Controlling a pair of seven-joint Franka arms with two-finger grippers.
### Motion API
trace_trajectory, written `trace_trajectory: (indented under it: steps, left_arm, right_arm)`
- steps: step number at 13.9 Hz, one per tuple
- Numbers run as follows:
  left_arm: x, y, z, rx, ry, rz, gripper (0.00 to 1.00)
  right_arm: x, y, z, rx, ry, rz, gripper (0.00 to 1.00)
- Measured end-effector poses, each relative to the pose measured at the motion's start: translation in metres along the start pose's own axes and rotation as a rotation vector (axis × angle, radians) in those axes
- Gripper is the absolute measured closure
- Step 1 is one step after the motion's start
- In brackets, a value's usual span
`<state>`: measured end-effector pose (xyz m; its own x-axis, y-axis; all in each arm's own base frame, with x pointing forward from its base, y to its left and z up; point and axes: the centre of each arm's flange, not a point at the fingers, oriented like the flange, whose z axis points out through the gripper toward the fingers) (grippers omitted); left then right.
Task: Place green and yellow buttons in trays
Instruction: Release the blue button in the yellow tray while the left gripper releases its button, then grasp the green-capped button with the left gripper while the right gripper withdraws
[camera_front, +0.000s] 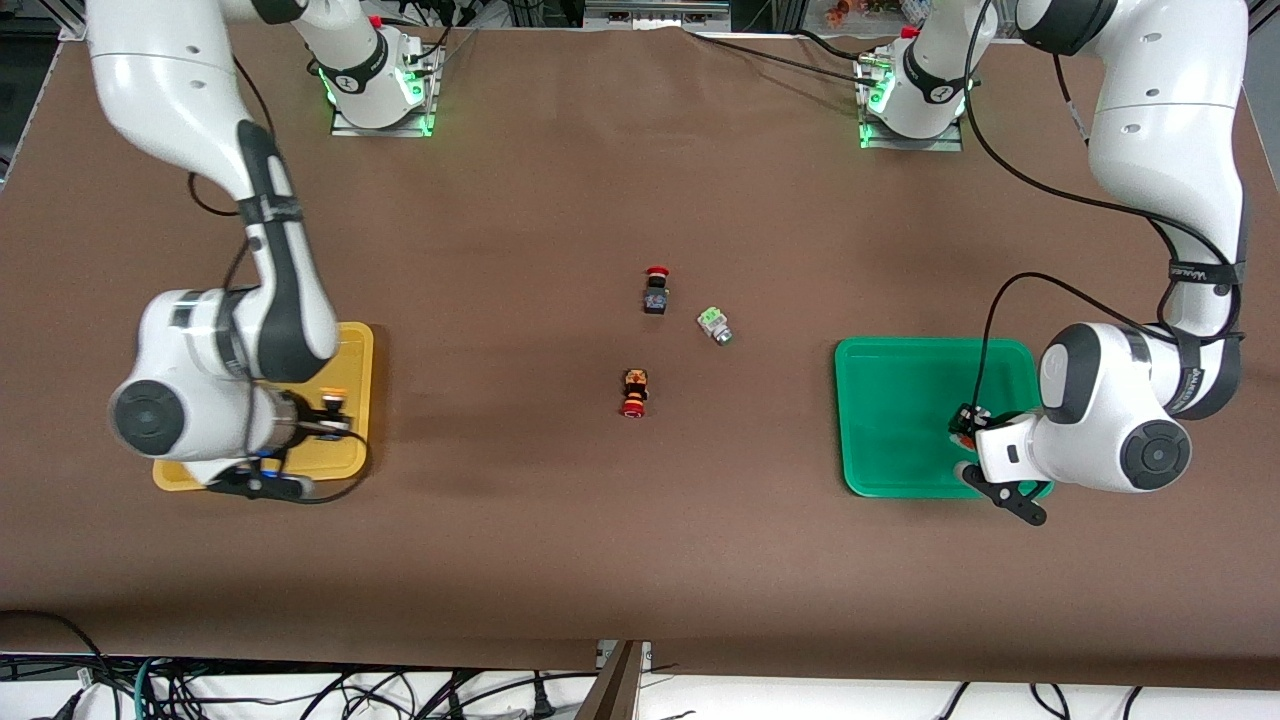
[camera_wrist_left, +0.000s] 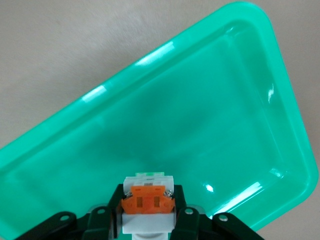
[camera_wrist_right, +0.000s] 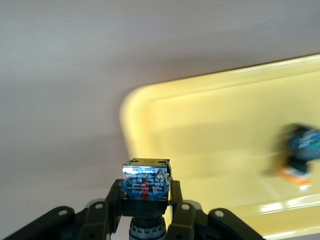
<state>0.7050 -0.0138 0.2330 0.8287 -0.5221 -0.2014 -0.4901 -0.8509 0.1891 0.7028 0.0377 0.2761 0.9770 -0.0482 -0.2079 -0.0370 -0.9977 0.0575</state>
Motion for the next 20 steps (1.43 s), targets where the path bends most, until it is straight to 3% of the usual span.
trace_trajectory:
  steps: [5, 8, 9, 11, 14, 15, 20]
  left_arm:
    - [-0.010, 0.004, 0.058, -0.036, -0.007, -0.016, 0.59]
    - [-0.011, 0.005, 0.052, -0.040, 0.010, -0.020, 0.57]
    - [-0.010, 0.009, 0.042, -0.036, 0.020, -0.016, 0.51]
    - [-0.009, 0.030, 0.014, -0.052, 0.017, -0.009, 0.33]
    - [-0.004, 0.086, -0.029, -0.084, -0.013, -0.075, 0.02]
    - [-0.003, 0.102, -0.039, -0.089, -0.020, -0.098, 0.00]
    - [0.000, 0.199, -0.031, -0.105, -0.082, -0.344, 0.00]
  right_arm:
    - [-0.010, 0.054, 0.066, -0.012, -0.018, -0.070, 0.59]
    - [-0.013, 0.059, 0.075, -0.014, -0.014, -0.090, 0.55]
    - [-0.012, 0.062, 0.072, -0.014, -0.005, -0.095, 0.55]
    - [-0.008, 0.065, 0.045, -0.011, 0.035, -0.099, 0.41]
    - [-0.014, 0.064, -0.038, 0.011, 0.081, -0.110, 0.10]
    - [-0.020, 0.065, -0.067, 0.019, 0.082, -0.120, 0.01]
    - [-0.054, 0.074, -0.173, 0.042, 0.064, -0.151, 0.00]
